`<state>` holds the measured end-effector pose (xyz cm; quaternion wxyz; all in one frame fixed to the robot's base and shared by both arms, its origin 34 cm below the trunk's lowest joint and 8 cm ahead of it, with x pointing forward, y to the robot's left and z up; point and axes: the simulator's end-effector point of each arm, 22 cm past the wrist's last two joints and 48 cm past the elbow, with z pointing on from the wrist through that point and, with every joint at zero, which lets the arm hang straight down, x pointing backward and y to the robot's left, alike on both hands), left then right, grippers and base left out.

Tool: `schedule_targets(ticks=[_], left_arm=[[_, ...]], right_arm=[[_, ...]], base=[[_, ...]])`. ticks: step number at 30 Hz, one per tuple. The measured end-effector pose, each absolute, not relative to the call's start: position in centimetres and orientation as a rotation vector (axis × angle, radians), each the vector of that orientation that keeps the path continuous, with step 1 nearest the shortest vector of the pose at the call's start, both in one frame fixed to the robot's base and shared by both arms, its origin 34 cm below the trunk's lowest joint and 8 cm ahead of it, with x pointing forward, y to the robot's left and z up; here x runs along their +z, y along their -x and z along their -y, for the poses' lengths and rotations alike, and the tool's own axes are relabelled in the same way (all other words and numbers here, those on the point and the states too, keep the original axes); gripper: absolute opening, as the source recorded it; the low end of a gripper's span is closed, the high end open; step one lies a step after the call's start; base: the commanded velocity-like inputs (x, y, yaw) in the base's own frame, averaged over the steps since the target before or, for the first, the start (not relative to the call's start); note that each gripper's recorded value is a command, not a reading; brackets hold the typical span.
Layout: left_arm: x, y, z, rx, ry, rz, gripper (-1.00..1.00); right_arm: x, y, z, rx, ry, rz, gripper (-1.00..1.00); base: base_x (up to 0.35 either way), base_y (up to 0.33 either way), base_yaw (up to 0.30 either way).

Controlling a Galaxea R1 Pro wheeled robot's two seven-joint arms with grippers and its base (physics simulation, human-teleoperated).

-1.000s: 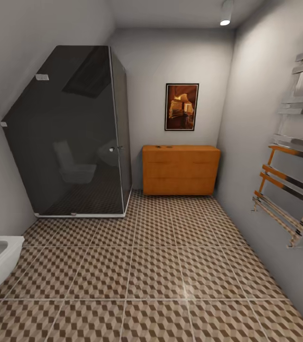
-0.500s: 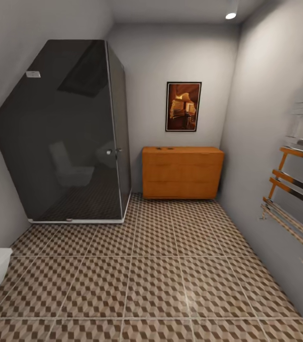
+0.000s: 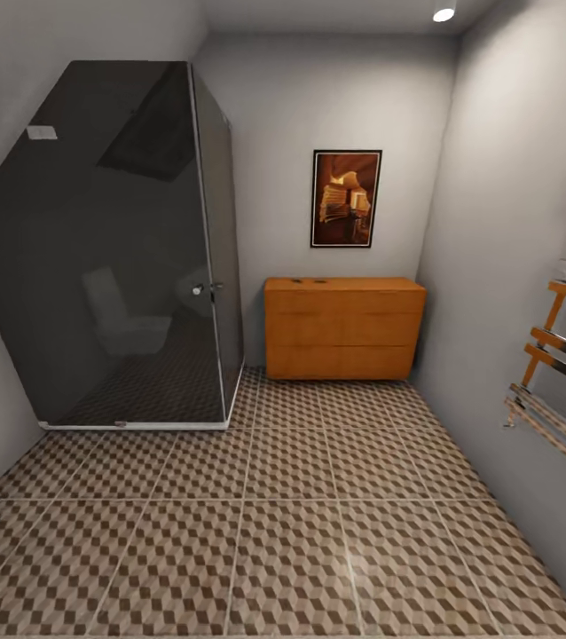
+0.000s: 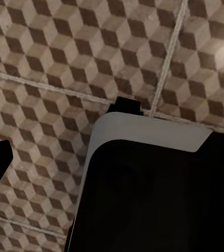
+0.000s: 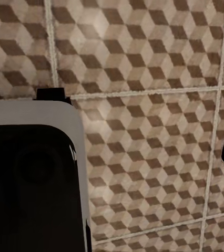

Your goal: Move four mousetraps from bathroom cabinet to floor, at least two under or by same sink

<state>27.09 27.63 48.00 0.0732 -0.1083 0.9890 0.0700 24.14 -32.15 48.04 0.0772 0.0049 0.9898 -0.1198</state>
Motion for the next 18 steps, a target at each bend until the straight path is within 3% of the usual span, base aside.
schedule_targets(ticks=[18], left_arm=[[48.0, -27.07, -27.47, 0.207, 0.325, -2.971, 1.0]], right_arm=[[48.04, -24.14, 32.16, -0.359, -0.018, -2.965, 1.0]], base=[[0.324, 0.0, 0.0]])
